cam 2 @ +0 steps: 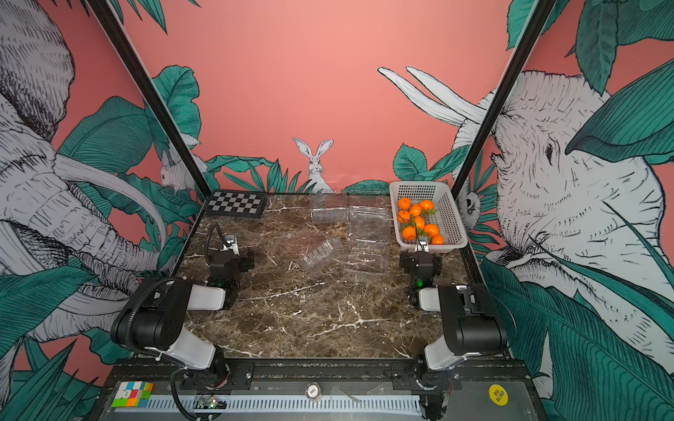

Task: Take oranges out of containers
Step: Reset both arms

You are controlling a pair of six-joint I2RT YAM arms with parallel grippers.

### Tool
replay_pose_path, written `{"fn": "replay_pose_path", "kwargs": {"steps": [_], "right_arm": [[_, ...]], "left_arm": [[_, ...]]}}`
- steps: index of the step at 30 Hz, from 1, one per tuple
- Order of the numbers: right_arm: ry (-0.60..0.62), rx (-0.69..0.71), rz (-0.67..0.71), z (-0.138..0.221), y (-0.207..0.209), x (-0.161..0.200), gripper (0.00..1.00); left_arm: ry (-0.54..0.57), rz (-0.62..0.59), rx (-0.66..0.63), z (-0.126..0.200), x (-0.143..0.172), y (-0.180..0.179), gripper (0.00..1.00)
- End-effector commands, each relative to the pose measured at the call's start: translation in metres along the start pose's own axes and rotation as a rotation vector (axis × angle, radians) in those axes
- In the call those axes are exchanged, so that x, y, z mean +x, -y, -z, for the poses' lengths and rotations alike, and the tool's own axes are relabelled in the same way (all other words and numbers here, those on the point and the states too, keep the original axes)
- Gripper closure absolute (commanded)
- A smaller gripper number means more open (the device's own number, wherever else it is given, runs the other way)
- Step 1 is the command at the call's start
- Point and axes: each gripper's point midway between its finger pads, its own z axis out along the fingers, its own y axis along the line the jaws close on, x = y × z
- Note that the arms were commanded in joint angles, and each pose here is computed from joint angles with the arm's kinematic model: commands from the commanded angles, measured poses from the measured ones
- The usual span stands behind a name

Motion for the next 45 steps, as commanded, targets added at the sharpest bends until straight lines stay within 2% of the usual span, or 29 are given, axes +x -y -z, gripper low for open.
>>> {"fn": "replay_pose_path", "kwargs": {"steps": [1, 9, 11, 12, 14, 17, 18, 19, 21, 23, 25, 27, 29, 32, 34, 45], "right_arm": [[0.031, -0.014, 0.004, 0.001, -0.004, -0.009, 0.02], [0.031, -0.014, 0.003, 0.001, -0.004, -0.01, 0.01], [0.029, -0.014, 0.004, 0.001, -0.004, -0.009, 0.01], [0.029, -0.014, 0.004, 0.001, -0.004, -0.009, 0.02], [0.029, -0.013, 0.005, 0.001, -0.004, -0.009, 0.01], [0.03, -0.014, 0.004, 0.001, -0.004, -0.009, 0.01], [0.03, -0.014, 0.004, 0.001, -0.004, -0.009, 0.01], [0.03, -0.014, 0.004, 0.001, -0.004, -0.009, 0.02], [0.031, -0.013, 0.003, 0.001, -0.003, -0.01, 0.01], [0.029, -0.013, 0.005, 0.001, -0.003, -0.009, 0.01], [0.028, -0.013, 0.005, 0.001, -0.003, -0.009, 0.02], [0.03, -0.013, 0.004, 0.001, -0.004, -0.009, 0.01], [0.03, -0.014, 0.005, 0.001, -0.004, -0.009, 0.01], [0.03, -0.014, 0.004, 0.001, -0.004, -0.009, 0.02], [0.029, -0.014, 0.005, 0.001, -0.004, -0.009, 0.02], [0.029, -0.014, 0.005, 0.001, -0.004, -0.009, 0.01]], "left_arm": [[0.023, 0.014, 0.0, 0.001, -0.01, -0.002, 0.01], [0.134, -0.03, 0.023, 0.024, -0.019, 0.008, 0.01], [0.173, -0.042, -0.013, 0.03, -0.03, 0.002, 0.01], [0.155, -0.036, -0.039, 0.034, -0.032, -0.002, 0.01], [0.086, -0.026, 0.007, 0.033, -0.029, -0.004, 0.01], [0.122, 0.059, -0.046, 0.021, -0.022, -0.017, 0.01], [0.128, 0.038, -0.013, 0.019, -0.022, -0.01, 0.01], [0.066, 0.011, 0.054, 0.016, -0.011, 0.002, 0.01], [0.122, -0.013, 0.053, 0.006, -0.018, 0.007, 0.01], [-0.002, 0.0, 0.035, 0.002, -0.007, 0.003, 0.01], [0.068, 0.004, 0.008, -0.001, -0.015, -0.001, 0.01], [0.004, 0.012, 0.017, 0.001, -0.007, -0.001, 0.01], [0.047, 0.012, 0.01, -0.001, -0.013, -0.001, 0.01], [0.014, 0.015, 0.017, 0.001, -0.009, 0.0, 0.01], [0.037, 0.012, 0.011, 0.0, -0.011, -0.001, 0.01], [0.019, 0.013, 0.01, 0.0, -0.009, -0.001, 0.01]]}}
